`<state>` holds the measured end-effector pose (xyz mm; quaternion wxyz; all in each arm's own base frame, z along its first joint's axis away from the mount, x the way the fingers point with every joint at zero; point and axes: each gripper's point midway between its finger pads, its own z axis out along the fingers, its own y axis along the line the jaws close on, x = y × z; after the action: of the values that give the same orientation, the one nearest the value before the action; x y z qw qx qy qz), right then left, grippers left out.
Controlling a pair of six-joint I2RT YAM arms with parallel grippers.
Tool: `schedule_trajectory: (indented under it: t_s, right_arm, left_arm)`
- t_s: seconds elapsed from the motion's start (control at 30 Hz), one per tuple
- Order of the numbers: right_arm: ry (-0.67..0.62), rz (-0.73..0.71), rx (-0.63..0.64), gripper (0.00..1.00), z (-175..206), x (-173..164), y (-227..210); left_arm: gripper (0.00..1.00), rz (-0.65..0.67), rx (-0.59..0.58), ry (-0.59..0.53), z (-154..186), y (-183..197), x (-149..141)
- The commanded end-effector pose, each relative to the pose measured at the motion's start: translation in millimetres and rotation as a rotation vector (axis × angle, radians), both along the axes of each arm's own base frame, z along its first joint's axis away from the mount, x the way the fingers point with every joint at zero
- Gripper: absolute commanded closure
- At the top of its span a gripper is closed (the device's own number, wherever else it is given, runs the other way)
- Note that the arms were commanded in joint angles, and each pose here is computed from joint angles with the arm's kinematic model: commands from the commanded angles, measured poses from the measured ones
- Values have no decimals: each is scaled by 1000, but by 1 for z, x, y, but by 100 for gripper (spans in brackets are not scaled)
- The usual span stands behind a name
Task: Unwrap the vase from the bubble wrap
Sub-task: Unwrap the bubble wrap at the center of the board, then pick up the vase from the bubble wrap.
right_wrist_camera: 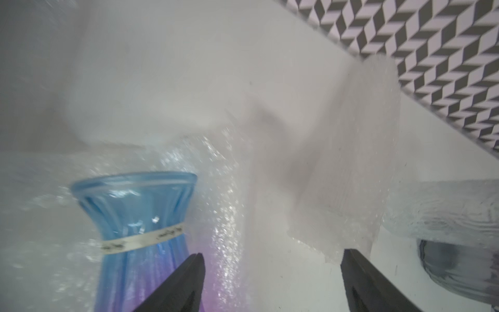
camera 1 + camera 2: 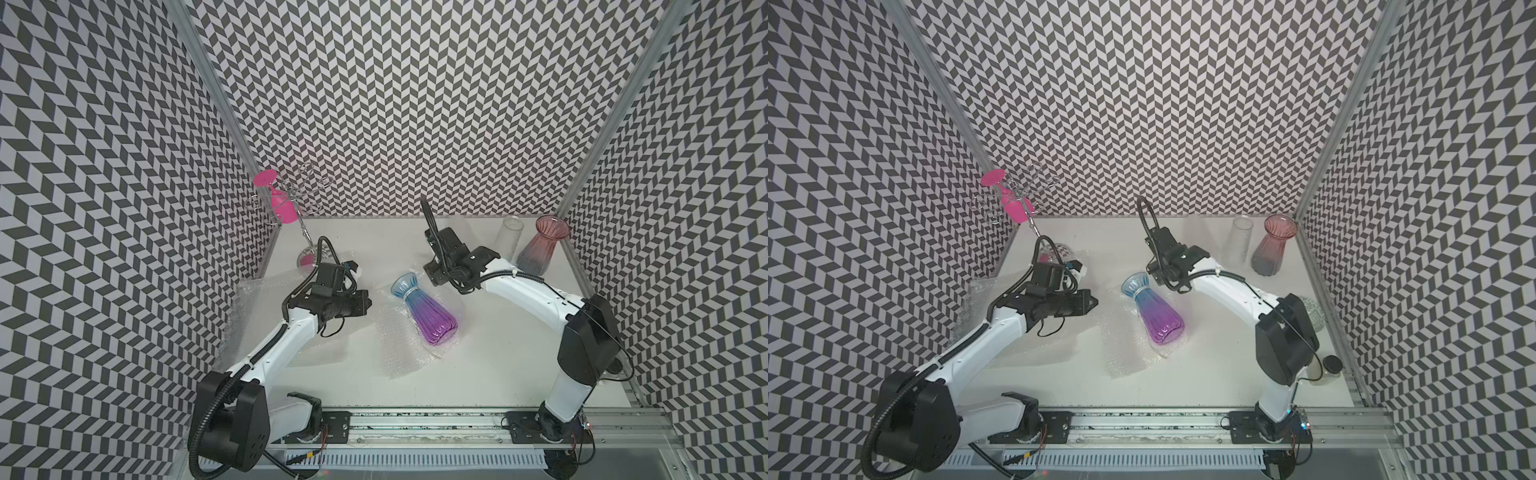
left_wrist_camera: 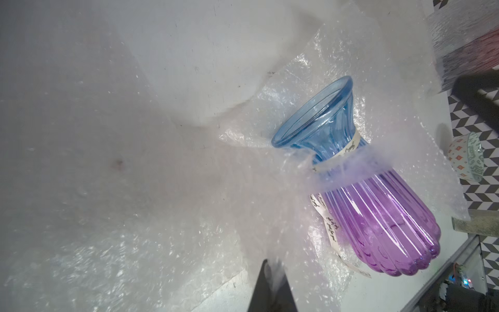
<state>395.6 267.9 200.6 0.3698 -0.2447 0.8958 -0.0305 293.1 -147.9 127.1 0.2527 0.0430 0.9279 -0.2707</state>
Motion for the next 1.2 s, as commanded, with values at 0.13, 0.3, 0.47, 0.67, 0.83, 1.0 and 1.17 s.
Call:
schedule_trajectory:
  t_s: [0.13,0.3,0.47,0.67,0.83,1.0,1.17]
  right_arm:
    - [92,36,117,7,2,-36,52]
    - [287,66,143,7,-48,-55,68]
    - [354,88,98,4,-84,-54,73]
    - [362,82,37,1,-104,-43,65]
    - [373,90,17,1,-126,-40,63]
    - [393,105,-17,4,-146,-32,70]
    - [380,99,-44,10,-151,-26,68]
  left_arm:
    - [100,-40,-84,-54,7,-11,-1]
    - [100,-7,-132,-95,13,-6,0]
    - [100,39,-123,-96,12,9,7]
    - [100,97,-131,-91,3,19,5]
    - [100,121,-129,-82,1,27,9]
    - [98,139,-116,-76,-2,31,9]
    - [96,136,-119,-64,-6,30,8]
